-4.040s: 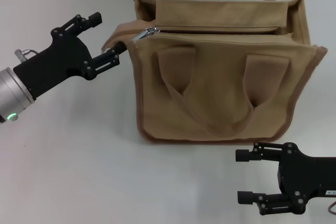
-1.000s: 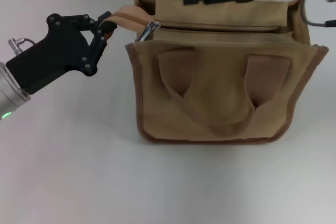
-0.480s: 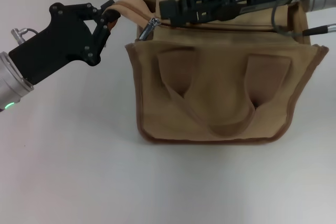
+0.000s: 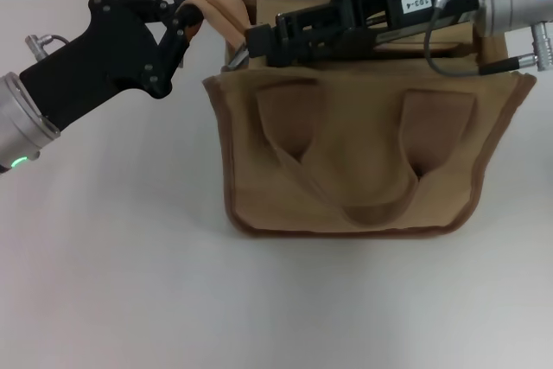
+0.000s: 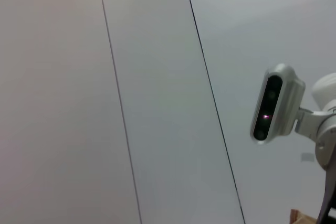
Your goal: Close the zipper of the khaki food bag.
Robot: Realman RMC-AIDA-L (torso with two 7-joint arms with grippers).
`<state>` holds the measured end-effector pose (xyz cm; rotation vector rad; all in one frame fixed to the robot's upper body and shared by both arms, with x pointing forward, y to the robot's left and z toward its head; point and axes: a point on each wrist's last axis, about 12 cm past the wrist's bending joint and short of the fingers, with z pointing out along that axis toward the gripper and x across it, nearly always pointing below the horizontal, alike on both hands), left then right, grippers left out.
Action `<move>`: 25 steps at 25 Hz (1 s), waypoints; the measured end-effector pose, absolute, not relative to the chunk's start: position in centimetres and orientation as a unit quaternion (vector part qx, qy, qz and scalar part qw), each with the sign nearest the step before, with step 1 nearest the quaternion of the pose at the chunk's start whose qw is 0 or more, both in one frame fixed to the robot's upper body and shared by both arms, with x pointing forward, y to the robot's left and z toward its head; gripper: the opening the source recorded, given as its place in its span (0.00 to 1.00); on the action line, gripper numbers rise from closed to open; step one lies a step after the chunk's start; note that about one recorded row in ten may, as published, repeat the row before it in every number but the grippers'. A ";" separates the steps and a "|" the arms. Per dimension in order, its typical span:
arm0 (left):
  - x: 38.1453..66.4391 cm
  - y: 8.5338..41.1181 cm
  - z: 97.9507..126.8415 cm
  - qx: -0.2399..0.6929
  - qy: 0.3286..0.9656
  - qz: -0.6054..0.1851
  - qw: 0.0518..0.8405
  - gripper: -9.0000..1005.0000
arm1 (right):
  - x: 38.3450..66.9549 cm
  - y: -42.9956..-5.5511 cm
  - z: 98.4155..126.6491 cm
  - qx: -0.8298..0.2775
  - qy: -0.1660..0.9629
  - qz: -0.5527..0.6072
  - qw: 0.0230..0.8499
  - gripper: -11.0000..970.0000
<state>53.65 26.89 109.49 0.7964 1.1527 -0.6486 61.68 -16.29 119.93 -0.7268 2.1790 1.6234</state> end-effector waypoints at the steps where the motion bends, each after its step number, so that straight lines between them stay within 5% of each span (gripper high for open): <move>1: 53.7 26.9 109.6 0.360 0.520 -0.296 0.716 0.02 | 61.7 -16.2 119.9 -0.254 0.766 0.568 0.162 0.78; 25: 54.9 24.8 111.6 0.379 0.486 -0.355 0.703 0.02 | 62.1 -16.1 119.5 -0.236 0.774 0.561 0.176 0.78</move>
